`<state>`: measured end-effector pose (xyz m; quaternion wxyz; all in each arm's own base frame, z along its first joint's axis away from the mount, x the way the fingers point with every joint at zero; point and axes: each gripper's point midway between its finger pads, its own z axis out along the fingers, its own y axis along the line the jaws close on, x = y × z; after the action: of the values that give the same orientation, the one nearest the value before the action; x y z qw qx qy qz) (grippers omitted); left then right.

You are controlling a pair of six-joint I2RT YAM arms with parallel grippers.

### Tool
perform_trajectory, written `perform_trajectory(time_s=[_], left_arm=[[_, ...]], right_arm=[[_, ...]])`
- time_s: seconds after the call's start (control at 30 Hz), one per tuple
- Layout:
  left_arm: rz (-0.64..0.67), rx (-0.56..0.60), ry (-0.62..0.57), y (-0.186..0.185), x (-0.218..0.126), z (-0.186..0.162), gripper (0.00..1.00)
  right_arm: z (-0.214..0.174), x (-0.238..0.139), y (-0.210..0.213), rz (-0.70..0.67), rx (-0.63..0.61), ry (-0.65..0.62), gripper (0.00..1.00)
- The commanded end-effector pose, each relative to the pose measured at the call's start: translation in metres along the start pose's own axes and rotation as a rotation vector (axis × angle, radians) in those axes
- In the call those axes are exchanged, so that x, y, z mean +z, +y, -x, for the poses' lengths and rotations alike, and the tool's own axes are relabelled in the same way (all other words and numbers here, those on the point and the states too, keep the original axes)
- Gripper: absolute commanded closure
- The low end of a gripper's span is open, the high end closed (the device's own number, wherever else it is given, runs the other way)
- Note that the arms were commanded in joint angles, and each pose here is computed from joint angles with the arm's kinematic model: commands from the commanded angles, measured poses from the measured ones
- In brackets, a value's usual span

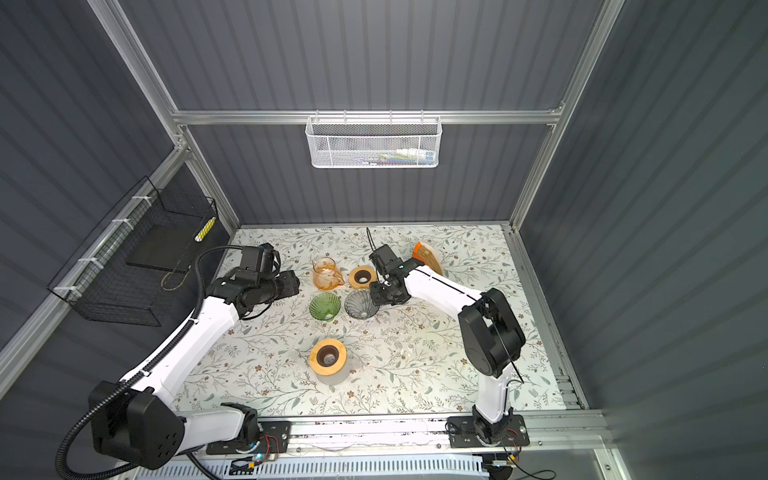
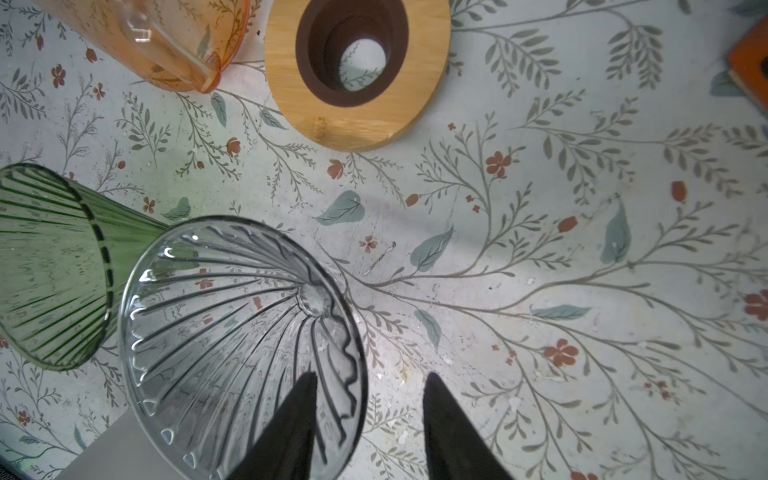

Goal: Place the coffee filter in the dripper
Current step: 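Move the right gripper back to the clear glass dripper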

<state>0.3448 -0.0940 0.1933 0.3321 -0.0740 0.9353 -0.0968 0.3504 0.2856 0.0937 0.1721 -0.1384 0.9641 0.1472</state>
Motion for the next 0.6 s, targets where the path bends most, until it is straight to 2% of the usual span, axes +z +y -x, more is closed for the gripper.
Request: perform_trajectory(time_s=[0.0,0.57], left_arm=[[-0.007,0.004,0.032,-0.002,0.005,-0.007,0.4],[-0.009,0.001,0.038,-0.002,0.006,-0.009,0.4]], right_arm=[[0.006,0.001,0.008,0.037,0.008,-0.006,0.58],[-0.003,0.013,0.005,0.037,0.017,0.019,0.67]])
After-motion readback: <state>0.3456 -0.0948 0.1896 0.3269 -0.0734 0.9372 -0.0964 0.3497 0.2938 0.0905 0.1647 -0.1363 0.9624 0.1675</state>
